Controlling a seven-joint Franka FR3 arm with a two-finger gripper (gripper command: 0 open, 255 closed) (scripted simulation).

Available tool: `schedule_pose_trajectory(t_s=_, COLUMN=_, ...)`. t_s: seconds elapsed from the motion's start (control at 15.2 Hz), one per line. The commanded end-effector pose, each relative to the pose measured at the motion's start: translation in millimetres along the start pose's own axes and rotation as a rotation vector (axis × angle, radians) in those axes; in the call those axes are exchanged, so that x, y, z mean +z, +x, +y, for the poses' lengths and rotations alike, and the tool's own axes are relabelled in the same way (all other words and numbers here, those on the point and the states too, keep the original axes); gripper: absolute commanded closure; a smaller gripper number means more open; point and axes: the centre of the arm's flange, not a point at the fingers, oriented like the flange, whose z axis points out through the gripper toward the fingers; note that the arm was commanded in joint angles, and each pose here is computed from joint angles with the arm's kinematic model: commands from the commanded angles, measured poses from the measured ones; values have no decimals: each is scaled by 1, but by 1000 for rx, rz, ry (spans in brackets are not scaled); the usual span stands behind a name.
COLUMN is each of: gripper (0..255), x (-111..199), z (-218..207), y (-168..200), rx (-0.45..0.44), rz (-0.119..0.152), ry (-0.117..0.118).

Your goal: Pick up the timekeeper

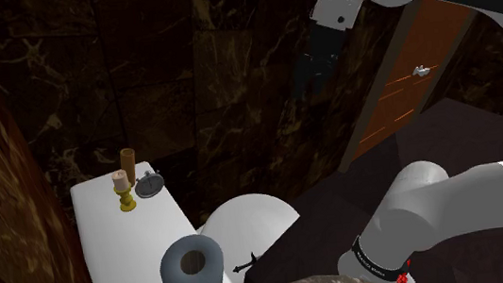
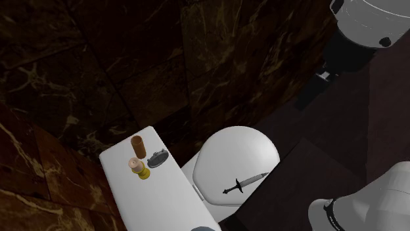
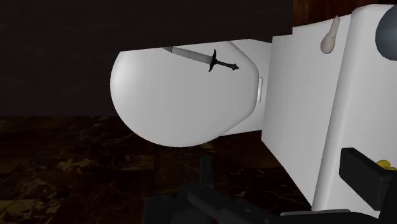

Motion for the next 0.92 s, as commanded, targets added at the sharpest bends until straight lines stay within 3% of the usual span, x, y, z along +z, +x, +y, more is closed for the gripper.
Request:
schedule_pose_trajectory(t_s=0.0, gripper=0, x=0, z=0, y=0, rx=0, rz=0, ry=0)
schedule_pose_trajectory(t_s=0.86, gripper=0, x=97, z=-118, y=72, rx=-9, rz=64, ry=-14)
